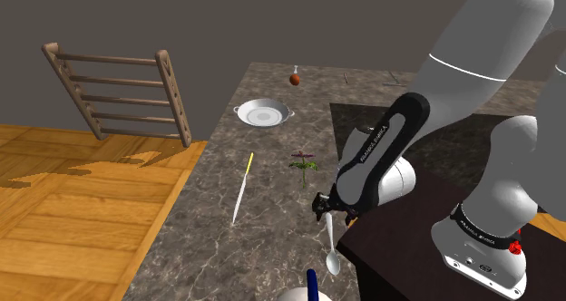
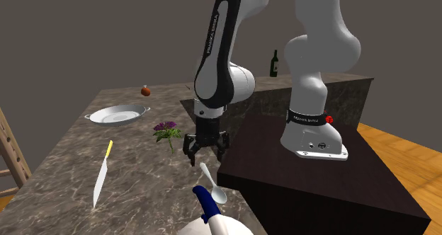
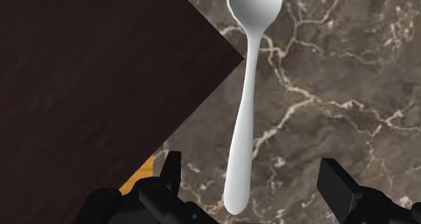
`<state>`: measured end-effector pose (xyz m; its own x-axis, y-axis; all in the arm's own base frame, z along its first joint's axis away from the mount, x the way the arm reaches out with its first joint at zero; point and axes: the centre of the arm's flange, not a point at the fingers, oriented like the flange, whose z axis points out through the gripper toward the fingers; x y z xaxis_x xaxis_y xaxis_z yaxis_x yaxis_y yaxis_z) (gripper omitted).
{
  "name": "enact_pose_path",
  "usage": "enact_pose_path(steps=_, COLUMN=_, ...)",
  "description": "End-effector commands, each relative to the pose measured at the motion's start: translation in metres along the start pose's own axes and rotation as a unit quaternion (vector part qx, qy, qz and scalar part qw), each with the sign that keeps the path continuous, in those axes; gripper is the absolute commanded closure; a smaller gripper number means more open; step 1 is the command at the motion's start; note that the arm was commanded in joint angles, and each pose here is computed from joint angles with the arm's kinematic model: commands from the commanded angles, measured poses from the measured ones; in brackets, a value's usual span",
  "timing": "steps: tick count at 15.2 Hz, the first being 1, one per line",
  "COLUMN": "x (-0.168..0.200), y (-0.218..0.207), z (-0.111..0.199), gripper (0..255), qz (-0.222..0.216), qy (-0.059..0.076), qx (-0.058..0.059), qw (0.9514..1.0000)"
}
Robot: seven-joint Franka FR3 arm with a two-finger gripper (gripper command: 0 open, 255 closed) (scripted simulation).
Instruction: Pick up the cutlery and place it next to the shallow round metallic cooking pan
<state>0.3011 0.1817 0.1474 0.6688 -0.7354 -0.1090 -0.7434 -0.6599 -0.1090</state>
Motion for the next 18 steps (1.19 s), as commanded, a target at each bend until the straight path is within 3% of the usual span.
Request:
enact_pose_path(steps=1, x=0.0, y=0.0, z=0.01, gripper=0, qz=0.004, qy=0.001, qx=-0.001, qw=1.0)
enact_pose_path(steps=3, x=0.0, y=0.0, z=0.024, gripper=0, qz=0.004, qy=0.001, qx=-0.001, qw=1.0)
enact_pose_path(steps=11, x=0.0, y=0.0, z=0.024, gripper=0, qz=0.004, qy=0.001, qx=-0.001, qw=1.0)
enact_pose_path(steps=12, x=0.0, y=-0.001, z=0.024, gripper=255, qz=0.004, qy=0.001, qx=-0.001, qw=1.0)
enact_pose_path(steps=18, x=0.0, y=-0.001, z=0.024, gripper=255, qz=0.004, qy=0.001, qx=-0.001, qw=1.0)
